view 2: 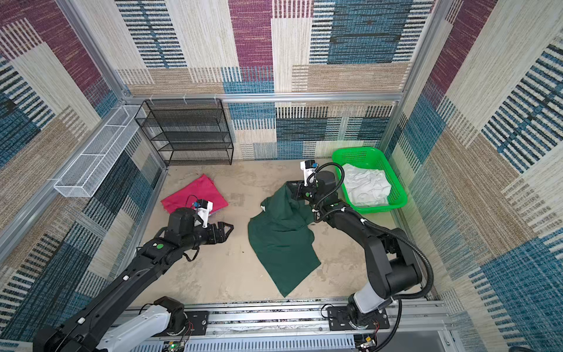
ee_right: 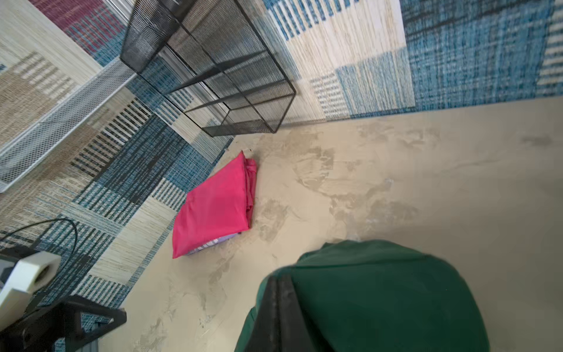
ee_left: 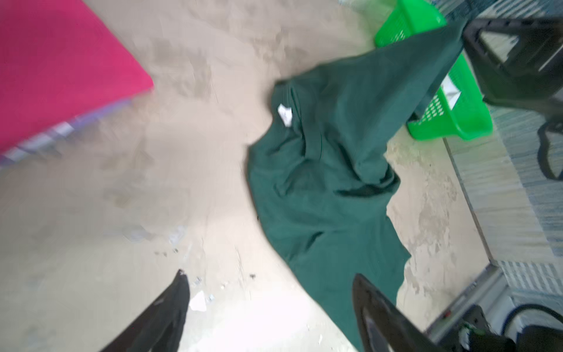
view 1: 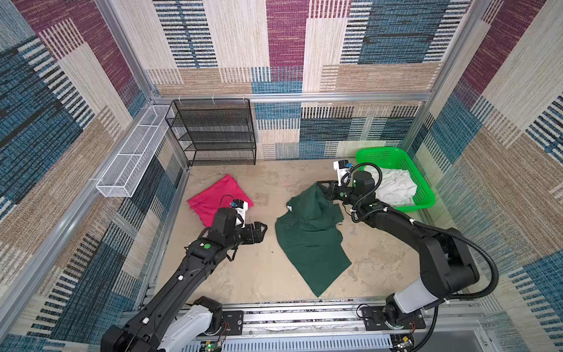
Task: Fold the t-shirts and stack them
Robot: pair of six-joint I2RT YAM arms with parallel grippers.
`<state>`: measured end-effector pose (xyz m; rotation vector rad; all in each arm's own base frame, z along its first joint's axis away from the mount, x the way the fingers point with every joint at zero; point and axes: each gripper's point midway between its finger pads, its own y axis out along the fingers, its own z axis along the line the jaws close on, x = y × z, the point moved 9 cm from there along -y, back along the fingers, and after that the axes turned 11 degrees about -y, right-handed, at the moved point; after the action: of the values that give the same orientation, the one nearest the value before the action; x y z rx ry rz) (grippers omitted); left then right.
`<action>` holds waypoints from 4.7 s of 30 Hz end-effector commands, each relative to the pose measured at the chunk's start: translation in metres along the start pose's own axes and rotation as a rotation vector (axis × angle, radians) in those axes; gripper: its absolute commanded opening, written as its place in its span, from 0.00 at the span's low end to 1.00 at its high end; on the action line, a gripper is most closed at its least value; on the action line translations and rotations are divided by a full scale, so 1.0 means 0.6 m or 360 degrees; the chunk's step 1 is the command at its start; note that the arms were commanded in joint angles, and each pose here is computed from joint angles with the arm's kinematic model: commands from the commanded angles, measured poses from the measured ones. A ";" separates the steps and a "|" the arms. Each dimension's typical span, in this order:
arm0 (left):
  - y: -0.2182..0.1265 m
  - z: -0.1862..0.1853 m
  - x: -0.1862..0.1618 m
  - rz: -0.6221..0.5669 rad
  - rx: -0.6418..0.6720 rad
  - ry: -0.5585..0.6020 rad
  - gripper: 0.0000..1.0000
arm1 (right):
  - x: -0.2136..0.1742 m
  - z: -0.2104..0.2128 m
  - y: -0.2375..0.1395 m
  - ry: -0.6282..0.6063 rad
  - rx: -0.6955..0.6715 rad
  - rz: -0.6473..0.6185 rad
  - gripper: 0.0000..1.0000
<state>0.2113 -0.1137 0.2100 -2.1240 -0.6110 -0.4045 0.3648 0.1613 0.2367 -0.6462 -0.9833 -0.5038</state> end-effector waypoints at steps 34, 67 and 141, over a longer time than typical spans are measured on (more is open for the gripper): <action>0.133 0.015 -0.070 0.0188 0.0772 0.0017 0.00 | 0.133 -0.007 0.106 -0.0192 0.0129 -0.0229 0.00; 0.070 -0.058 -0.236 0.0895 0.0505 0.0457 0.63 | -0.161 -0.054 -0.090 0.0143 -0.0890 0.0502 0.75; -0.222 -0.045 0.093 -0.0590 0.0786 0.0162 0.00 | 0.088 0.037 -0.265 -0.0320 -0.0959 -0.0203 0.00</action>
<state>0.1780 -0.0575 0.3265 -1.5684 -0.9570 -0.4379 0.2776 0.0620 0.3107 -1.2080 -0.9770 -0.8064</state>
